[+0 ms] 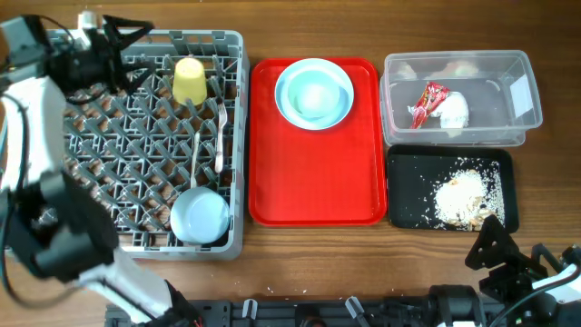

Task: Sort waste into correct bins and load items into the dishwasher rack
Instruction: 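Reach the left gripper to the pale green bowl and grasp its rim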

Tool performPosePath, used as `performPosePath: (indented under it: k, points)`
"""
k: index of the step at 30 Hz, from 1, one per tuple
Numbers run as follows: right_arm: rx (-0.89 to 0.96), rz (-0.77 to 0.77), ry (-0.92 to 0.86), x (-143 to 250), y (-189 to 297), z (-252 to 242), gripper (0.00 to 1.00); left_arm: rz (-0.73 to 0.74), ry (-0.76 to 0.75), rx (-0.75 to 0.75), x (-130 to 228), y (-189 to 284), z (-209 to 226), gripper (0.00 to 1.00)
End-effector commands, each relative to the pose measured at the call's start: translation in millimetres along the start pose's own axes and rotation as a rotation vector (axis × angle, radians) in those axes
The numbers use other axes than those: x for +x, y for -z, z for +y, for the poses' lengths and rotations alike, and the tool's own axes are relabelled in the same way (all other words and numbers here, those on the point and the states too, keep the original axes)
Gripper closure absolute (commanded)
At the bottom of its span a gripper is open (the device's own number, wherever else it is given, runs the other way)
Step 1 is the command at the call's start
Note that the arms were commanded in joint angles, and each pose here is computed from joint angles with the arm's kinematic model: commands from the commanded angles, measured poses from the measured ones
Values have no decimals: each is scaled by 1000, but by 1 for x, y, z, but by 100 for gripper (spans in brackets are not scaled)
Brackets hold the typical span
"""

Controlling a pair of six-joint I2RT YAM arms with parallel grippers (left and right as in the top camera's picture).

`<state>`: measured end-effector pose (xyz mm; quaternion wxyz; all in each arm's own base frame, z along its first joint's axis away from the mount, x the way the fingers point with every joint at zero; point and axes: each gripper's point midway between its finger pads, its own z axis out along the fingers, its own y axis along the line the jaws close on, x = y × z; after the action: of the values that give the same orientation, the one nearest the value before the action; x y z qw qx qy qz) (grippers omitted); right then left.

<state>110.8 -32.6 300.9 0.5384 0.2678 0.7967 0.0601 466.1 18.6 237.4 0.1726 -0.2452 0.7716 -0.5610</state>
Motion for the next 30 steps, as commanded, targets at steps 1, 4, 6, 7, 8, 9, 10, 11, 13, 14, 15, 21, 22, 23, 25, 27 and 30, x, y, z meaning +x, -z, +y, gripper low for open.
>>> performPosePath:
  k: [1,4,6,7,8,9,10,11,13,14,15,21,22,23,25,27,30]
  points:
    - [10,-8,-9,0,0,-2,0,-213,-139,-206,21,35,-43,0]
    - [10,-8,-9,0,0,-2,0,-219,-194,-251,44,27,-61,0]
    - [10,-8,-9,0,0,-2,0,-140,-261,-240,66,-2,-71,27]
    - [10,-8,-9,0,0,-2,0,-96,-315,-243,78,-21,-74,67]
    - [10,-8,-9,0,0,-2,0,-72,-351,-280,90,-43,-72,69]
    - [10,-8,-9,0,0,-2,0,-73,-389,-334,97,-61,-68,69]
    - [10,-8,-9,0,0,-2,1,-82,-435,-395,105,-81,-63,69]
    - [10,-8,-9,0,0,-2,0,-103,-526,-479,116,-110,-58,71]
    - [10,-8,-9,0,0,-2,0,-78,-782,-535,145,-162,-58,74]
    - [10,-8,-9,0,0,-2,0,-67,-876,-544,162,-186,-58,72]
    - [10,-8,-9,0,0,-2,0,-62,-942,-556,178,-210,-54,70]
    - [10,-8,-9,0,0,-2,0,-87,-1137,-772,233,-304,30,66]
    - [10,-8,-9,0,0,-2,0,-86,-1143,-804,231,-309,44,65]
    - [10,-8,-9,0,0,-2,0,-69,-1142,-825,230,-314,60,64]
    - [10,-8,-9,0,0,-2,0,-53,-1131,-861,223,-319,81,64]
    - [10,-8,-9,0,0,-2,0,-54,-1116,-886,213,-318,91,64]
    - [10,-8,-9,0,0,-2,0,-71,-1096,-899,199,-313,93,64]
